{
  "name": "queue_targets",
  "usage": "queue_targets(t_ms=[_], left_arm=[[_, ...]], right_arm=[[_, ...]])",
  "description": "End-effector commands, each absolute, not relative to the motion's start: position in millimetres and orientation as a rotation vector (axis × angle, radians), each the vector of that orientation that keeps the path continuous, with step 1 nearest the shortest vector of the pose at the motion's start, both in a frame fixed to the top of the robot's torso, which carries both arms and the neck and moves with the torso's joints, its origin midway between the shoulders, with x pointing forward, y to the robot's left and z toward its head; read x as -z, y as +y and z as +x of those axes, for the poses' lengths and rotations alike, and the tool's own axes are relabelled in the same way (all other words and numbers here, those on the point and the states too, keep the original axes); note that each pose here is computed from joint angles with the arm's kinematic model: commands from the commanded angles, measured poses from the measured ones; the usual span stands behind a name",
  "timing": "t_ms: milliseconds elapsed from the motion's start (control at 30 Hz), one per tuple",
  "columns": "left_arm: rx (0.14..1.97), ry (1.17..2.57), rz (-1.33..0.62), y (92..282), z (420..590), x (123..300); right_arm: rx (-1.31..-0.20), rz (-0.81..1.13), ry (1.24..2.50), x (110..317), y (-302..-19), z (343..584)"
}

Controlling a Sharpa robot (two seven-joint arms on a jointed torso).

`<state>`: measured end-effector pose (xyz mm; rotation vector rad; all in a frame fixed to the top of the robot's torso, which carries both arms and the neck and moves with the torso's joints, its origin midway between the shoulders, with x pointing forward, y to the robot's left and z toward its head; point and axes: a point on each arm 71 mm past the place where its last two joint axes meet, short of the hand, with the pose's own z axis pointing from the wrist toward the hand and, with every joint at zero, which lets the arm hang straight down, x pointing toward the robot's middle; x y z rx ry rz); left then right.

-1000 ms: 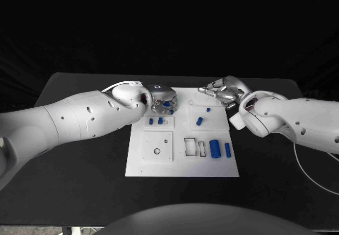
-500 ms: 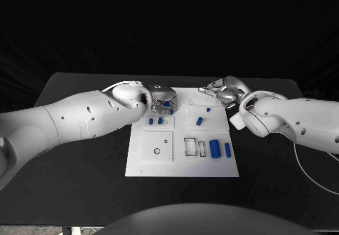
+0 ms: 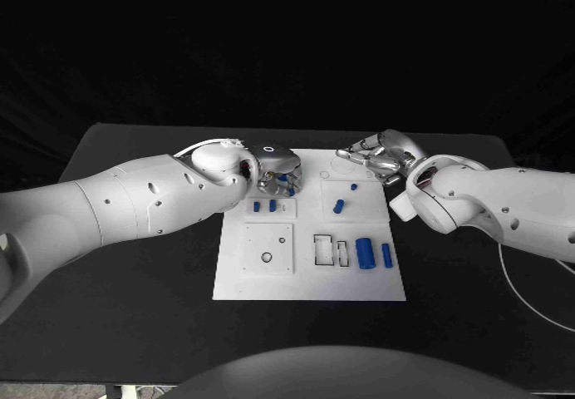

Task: Assemble the parts on the task board

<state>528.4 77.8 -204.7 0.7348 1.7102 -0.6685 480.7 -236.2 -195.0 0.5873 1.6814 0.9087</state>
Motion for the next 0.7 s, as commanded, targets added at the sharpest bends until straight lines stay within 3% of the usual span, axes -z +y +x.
queue_targets(t_ms=[33, 333, 700], left_arm=[[0.677, 1.696, 0.764, 76.0, 525.5, 206.2], [0.693, 1.647, 0.756, 78.5, 521.5, 198.0], [0.670, 1.599, 0.766, 85.4, 521.3, 167.1]], right_arm=[[-0.914, 0.578, 1.694, 195.8, -235.2, 480.4], [-0.913, 0.579, 1.695, 196.1, -235.4, 480.7], [-0.910, 0.581, 1.696, 196.7, -235.6, 481.0]])
